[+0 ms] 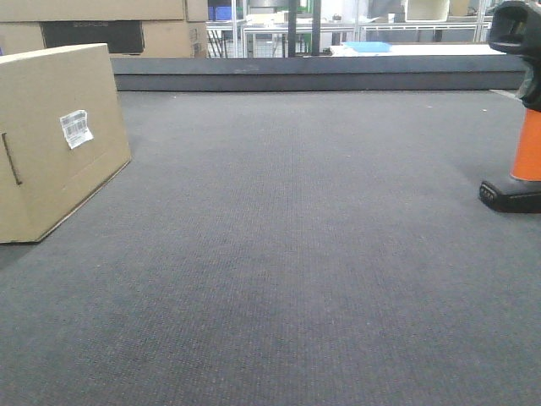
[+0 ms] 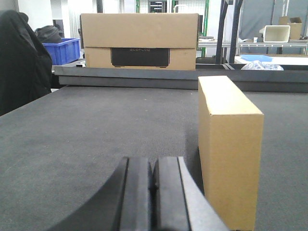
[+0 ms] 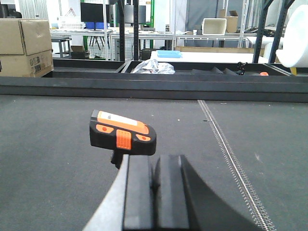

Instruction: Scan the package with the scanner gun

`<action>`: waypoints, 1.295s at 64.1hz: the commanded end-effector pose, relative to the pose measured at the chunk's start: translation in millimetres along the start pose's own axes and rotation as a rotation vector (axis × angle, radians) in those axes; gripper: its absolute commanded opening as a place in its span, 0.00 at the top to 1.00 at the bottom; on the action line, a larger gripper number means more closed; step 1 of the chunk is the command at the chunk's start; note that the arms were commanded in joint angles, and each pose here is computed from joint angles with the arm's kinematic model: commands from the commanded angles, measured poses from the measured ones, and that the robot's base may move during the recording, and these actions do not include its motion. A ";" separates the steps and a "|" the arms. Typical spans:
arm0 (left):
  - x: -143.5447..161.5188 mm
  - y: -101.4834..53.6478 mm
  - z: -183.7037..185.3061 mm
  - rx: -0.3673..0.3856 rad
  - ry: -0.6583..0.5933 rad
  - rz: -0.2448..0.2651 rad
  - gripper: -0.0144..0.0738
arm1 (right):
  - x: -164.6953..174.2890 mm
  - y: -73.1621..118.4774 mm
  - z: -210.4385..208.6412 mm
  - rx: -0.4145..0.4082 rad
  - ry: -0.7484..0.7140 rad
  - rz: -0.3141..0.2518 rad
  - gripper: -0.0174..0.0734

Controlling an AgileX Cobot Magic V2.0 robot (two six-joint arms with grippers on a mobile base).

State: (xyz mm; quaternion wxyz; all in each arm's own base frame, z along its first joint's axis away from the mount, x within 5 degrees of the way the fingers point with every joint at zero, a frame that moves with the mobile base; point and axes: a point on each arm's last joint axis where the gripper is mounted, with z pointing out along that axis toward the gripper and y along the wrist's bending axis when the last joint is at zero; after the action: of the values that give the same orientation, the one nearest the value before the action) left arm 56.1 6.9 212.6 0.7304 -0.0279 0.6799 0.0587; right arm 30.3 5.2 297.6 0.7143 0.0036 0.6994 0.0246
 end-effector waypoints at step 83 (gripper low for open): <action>-2.3 -3.8 -0.5 0.068 -0.033 -0.013 0.96 | 9.7 -5.5 8.0 0.048 -0.112 -0.025 0.98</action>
State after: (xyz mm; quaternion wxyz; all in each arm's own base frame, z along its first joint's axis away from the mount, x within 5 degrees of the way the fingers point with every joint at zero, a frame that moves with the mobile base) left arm 56.6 3.3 212.2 0.7340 -0.0067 0.6782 0.0361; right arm 35.5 2.4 292.7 0.7349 0.0066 0.6781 0.0077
